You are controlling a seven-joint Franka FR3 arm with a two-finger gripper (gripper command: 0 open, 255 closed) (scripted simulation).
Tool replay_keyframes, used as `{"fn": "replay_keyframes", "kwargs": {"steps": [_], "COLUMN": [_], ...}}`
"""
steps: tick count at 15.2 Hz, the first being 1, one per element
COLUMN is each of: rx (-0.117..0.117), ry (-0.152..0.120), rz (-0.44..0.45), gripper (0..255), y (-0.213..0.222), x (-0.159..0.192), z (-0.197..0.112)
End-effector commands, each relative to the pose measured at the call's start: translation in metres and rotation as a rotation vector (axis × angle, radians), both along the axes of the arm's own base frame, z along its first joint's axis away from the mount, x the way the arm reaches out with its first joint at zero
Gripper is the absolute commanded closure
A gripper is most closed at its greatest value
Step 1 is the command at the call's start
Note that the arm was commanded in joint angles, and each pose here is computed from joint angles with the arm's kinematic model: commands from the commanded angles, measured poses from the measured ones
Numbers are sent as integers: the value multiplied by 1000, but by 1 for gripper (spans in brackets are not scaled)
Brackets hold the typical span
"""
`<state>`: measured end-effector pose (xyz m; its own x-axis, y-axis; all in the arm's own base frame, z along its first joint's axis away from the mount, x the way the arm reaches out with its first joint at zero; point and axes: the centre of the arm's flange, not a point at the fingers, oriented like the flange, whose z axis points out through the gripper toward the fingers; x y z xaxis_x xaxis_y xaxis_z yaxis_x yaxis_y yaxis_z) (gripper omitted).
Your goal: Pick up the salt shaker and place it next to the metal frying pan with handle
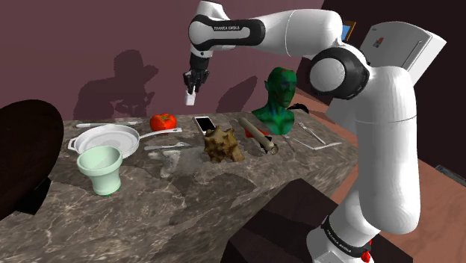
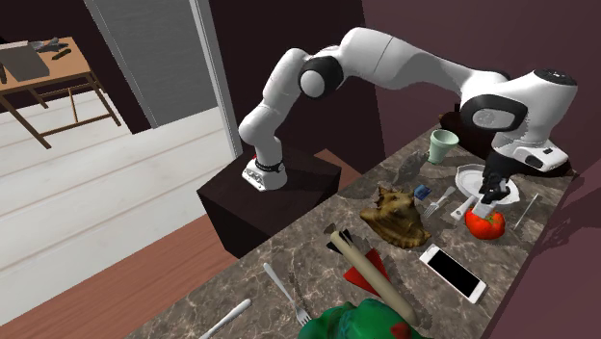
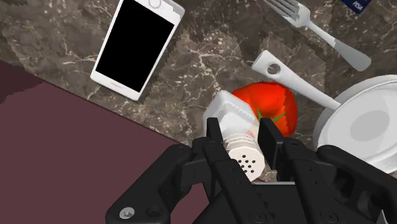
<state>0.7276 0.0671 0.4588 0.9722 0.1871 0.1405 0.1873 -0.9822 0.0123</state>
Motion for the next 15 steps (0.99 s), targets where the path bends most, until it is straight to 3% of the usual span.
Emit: {"fn": "replay_keyframes", "kwargs": {"steps": [1,2,15], "rx": [0,0,0], "ry": [0,0,0], "rz": [0,0,0], "gripper": [255,255,255], "y": [10,17,17], "x": [25,38,38], "z": [0,1,-68]}}
